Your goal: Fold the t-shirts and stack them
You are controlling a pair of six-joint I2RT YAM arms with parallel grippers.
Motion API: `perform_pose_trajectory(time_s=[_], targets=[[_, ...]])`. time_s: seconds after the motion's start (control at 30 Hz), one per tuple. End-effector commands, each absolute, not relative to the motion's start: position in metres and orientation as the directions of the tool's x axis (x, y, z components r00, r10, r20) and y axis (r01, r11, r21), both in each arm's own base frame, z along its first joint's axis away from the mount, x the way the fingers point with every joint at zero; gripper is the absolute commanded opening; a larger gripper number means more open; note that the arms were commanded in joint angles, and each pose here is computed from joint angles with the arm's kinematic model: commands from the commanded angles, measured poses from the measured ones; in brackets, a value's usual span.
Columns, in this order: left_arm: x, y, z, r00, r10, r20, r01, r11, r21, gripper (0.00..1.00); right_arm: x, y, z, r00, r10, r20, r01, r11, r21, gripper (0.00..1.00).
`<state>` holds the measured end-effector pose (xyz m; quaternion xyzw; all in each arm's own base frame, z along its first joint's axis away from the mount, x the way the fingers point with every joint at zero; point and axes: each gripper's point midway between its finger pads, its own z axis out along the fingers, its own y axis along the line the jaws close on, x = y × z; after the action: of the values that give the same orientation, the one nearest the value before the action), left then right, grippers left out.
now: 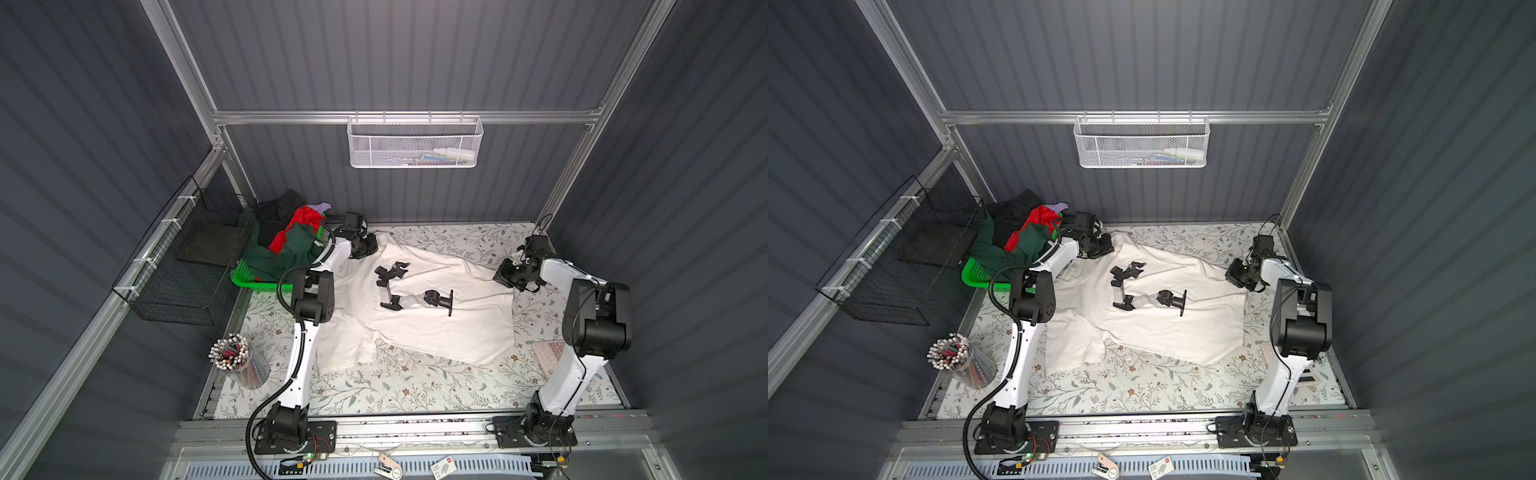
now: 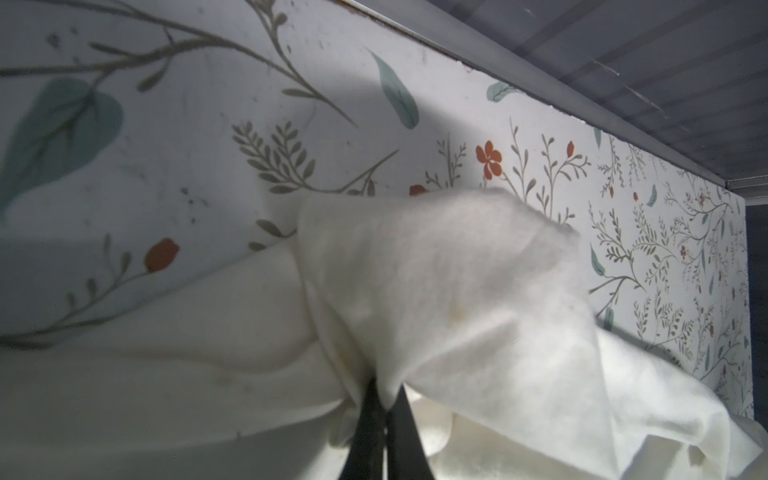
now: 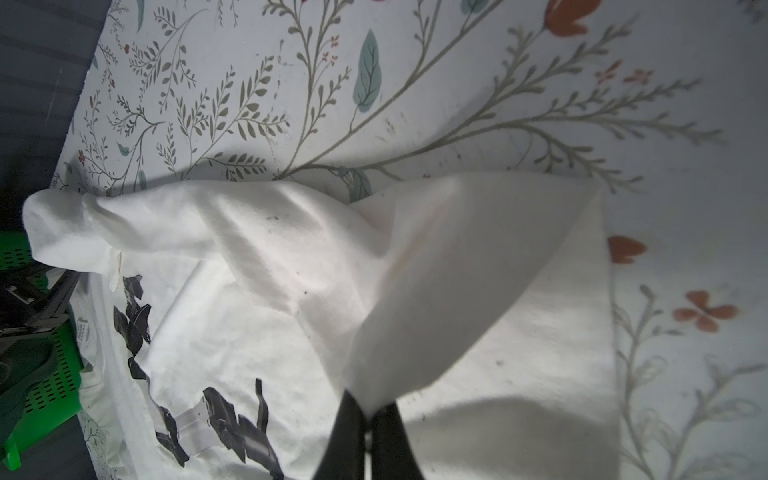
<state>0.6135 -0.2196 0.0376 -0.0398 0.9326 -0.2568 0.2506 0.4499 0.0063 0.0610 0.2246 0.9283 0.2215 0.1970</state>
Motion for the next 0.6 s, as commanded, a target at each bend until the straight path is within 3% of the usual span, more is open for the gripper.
perform_pose_trajectory(time_s=[0.0,0.33,0.57], targets=[[0.603,-0.209,0.030,-0.891,-0.179,-0.416,0.033,0.890,-0.454,0.00,0.455,0.004,0.063,-0.821,0.503,-0.270,0.323,0.800,0.506,0.00],[0.612,-0.194,0.120,-0.821,-0.213,-0.529,0.080,0.875,-0.478,0.00,0.464,-0.003,0.076,-0.807,0.509,-0.301,0.321,0.805,0.500,0.00],[0.603,-0.190,0.140,-0.817,-0.212,-0.536,0.085,0.876,-0.476,0.00,0.467,-0.006,0.087,-0.793,0.517,-0.323,0.316,0.802,0.507,0.00]])
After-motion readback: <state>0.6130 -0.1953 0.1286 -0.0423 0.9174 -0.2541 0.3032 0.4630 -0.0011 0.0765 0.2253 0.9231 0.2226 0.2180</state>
